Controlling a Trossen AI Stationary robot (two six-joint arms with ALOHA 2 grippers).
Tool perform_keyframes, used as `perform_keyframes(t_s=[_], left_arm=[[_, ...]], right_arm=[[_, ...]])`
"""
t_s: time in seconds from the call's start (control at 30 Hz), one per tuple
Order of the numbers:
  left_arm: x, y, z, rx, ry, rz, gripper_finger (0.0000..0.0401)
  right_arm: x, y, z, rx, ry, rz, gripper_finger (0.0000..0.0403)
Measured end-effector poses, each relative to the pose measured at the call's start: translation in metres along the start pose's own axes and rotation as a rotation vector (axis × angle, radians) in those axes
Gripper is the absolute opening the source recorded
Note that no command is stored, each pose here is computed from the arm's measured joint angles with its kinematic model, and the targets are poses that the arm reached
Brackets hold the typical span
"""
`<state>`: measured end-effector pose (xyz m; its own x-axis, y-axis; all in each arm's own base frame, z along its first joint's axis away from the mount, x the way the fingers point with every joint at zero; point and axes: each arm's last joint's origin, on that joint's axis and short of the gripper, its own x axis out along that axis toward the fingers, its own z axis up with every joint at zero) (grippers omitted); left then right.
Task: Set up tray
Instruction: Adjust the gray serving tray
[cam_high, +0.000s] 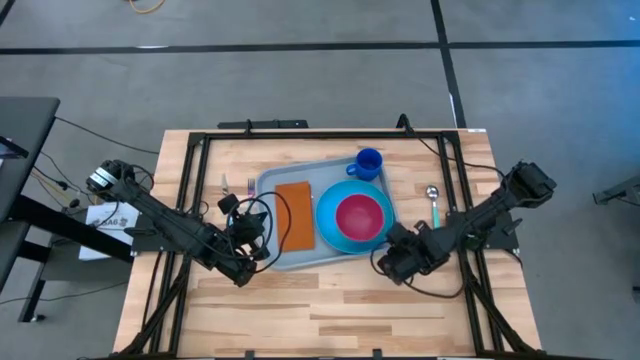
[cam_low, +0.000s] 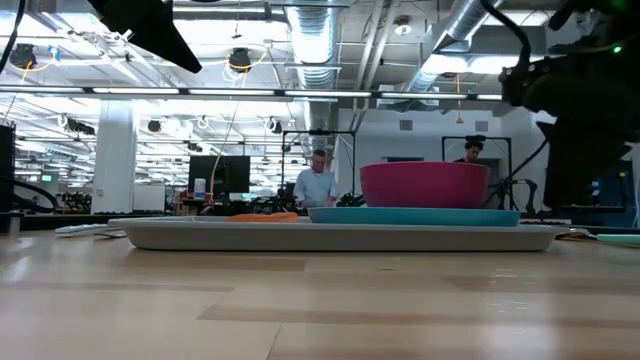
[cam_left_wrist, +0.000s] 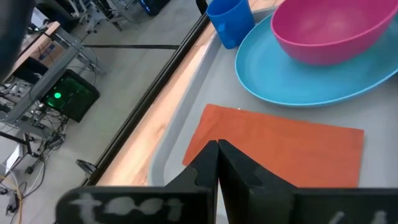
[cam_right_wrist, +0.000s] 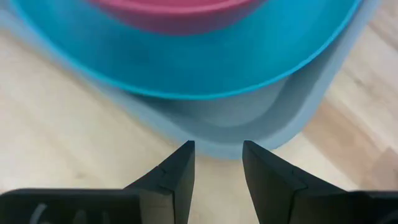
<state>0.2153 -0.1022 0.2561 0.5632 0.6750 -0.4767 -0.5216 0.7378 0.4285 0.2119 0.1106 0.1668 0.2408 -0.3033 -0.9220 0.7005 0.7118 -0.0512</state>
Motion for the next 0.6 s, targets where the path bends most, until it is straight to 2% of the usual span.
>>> perform_keyframes(t_s=[0.23, 0.6], left_arm=[[0.000, 0.000, 0.000, -0.009, 0.000, -0.001, 0.0000], [0.000, 0.000, 0.000, -0.012, 0.000, -0.002, 0.0000]], right_arm=[[0.013, -0.012, 0.004, 0.027, -0.013, -0.062, 0.0127], [0.020, -0.016, 0.003, 0.072, 0.016, -0.058, 0.0127]])
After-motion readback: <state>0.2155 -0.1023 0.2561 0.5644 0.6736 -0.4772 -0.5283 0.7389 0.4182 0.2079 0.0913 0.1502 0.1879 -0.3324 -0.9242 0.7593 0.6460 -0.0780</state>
